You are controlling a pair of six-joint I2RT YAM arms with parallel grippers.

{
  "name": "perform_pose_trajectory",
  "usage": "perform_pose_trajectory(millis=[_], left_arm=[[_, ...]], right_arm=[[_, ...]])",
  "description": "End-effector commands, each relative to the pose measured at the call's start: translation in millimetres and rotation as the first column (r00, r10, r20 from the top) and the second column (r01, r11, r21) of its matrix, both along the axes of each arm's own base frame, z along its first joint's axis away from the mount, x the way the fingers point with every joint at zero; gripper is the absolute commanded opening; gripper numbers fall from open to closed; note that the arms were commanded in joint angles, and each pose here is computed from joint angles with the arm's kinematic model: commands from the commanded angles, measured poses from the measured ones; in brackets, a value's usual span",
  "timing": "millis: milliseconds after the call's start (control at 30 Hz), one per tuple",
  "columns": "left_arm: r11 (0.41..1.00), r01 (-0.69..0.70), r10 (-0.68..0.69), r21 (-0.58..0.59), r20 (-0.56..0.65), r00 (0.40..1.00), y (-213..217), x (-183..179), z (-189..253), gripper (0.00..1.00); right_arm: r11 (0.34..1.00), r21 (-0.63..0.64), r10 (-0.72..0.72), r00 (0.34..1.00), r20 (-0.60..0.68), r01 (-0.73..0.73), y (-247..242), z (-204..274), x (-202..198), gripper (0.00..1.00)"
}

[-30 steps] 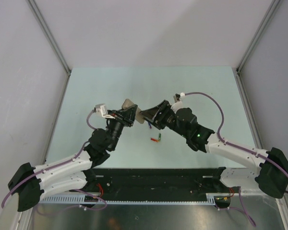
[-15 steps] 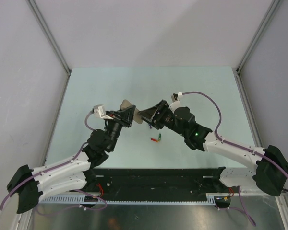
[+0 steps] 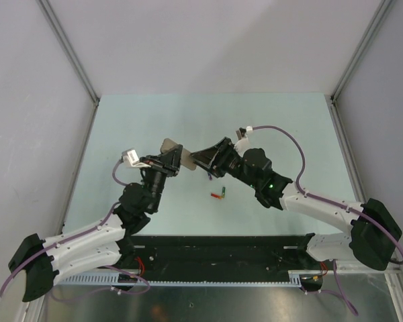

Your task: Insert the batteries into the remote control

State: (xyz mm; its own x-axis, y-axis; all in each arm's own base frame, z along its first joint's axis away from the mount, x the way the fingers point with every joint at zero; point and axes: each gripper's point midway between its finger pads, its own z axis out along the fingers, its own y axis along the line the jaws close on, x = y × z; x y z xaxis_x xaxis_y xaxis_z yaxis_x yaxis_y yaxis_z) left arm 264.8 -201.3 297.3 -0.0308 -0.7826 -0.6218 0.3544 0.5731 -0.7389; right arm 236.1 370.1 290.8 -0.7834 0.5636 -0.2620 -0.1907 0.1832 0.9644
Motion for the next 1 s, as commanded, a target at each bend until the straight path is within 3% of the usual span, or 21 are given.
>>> perform_pose_trajectory(millis=[0,500,967], left_arm=[[0.952,0.261,-0.256,-0.158,0.047,0.965,-39,-31,23,0.00],[0.934,0.250,-0.257,-0.255,0.007,0.966,-32,-28,16,0.00],[0.941,0.244,-0.252,-0.235,-0.008,0.968,-34,-24,8,0.00]], right_arm=[[0.982,0.145,0.110,0.989,0.101,-0.124,17,49,-21,0.57],[0.980,0.140,0.124,0.986,0.107,-0.139,19,49,-25,0.57],[0.981,0.143,0.112,0.986,0.124,-0.129,15,55,-26,0.57]])
